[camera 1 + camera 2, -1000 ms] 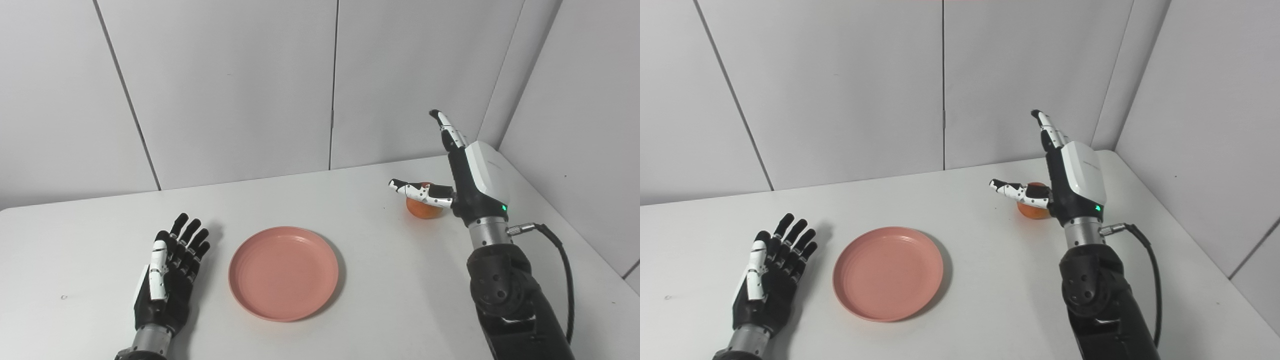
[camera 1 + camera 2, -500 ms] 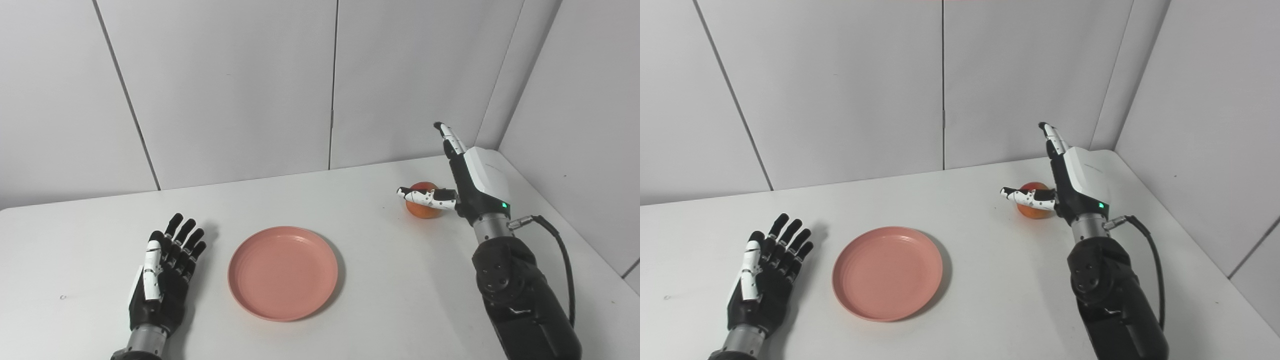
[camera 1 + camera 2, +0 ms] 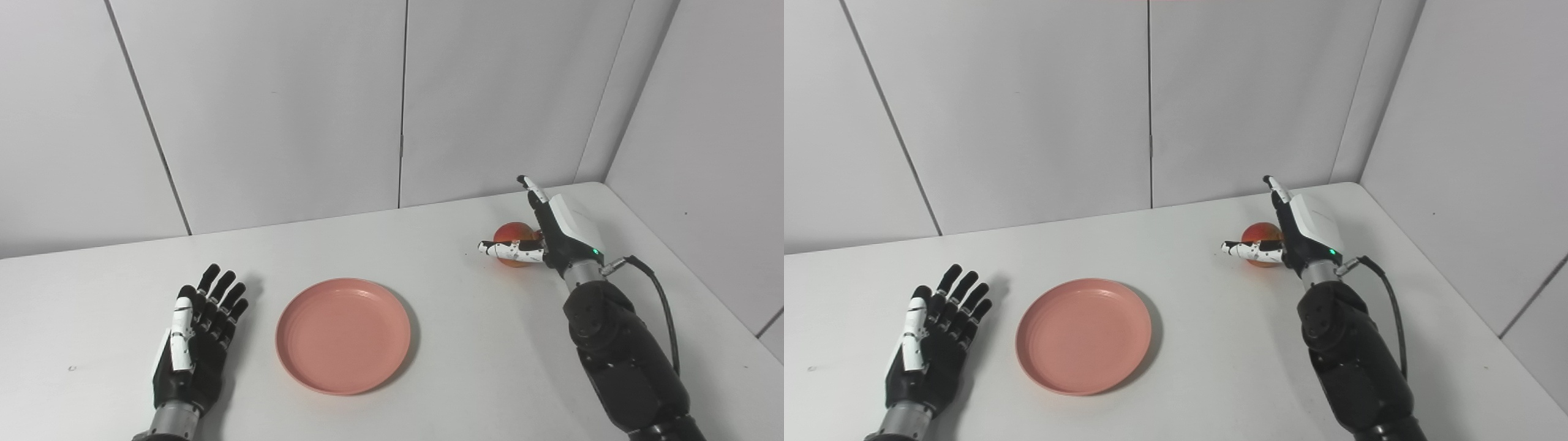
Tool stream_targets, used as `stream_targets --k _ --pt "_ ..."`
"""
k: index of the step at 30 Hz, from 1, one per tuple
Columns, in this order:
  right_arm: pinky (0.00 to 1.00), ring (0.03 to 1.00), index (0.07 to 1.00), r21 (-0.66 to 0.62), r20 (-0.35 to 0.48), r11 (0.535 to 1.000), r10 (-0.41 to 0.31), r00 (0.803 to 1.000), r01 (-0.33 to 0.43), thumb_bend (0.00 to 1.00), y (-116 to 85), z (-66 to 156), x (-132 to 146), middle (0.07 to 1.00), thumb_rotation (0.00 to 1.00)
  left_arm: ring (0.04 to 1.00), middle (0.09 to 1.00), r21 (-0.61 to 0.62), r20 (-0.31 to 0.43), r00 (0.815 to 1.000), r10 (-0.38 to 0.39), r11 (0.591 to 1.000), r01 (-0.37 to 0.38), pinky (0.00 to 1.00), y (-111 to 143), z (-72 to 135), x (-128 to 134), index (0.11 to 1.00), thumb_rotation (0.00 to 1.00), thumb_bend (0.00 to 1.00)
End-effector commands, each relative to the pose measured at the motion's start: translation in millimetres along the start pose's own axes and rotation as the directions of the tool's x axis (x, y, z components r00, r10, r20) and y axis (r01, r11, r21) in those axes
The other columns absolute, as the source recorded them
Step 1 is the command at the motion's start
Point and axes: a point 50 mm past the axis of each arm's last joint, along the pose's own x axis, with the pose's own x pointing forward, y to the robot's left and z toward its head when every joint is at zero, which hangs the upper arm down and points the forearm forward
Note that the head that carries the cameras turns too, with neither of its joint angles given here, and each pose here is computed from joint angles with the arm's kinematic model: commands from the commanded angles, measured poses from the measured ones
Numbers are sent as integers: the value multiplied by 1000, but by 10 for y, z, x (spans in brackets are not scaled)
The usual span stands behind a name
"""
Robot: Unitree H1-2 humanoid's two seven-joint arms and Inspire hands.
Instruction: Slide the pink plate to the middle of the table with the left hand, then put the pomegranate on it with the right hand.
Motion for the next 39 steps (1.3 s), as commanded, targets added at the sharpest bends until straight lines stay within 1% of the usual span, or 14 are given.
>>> stream_targets --k 1,9,23,28,30,35,39 --pt "773 878 936 -16 47 998 -62 997 62 1000 -236 119 156 926 473 930 939 17 -2 1000 -5 1000 5 948 -4 50 8 927 1000 417" --pt "788 881 933 -22 25 1000 -22 999 23 1000 -208 61 276 928 449 920 930 13 -7 1000 6 1000 -6 937 -25 66 -2 918 1000 415" --pt "819 902 937 -45 -4 998 39 999 -39 1000 -252 -22 374 935 392 923 930 7 -4 1000 -3 1000 3 950 -21 41 0 917 1000 422" --pt "799 891 934 -49 -14 997 58 998 -58 1000 -265 -20 391 931 373 914 919 4 -9 1000 12 1000 -11 934 -44 55 -8 908 1000 417" --pt "787 885 927 -45 -17 997 63 998 -64 1000 -273 -19 400 925 346 917 921 4 -9 1000 9 1000 -9 936 -46 58 -10 909 1000 414" --pt "796 884 921 -33 -22 995 90 996 -91 1000 -290 -7 413 921 316 922 927 7 -3 1000 -3 1000 3 942 -36 57 -12 915 1000 420" --pt "790 871 906 -31 -26 994 101 995 -102 1000 -285 -8 424 906 286 922 926 1 -5 1000 3 1000 -3 939 -34 56 -11 912 1000 418"
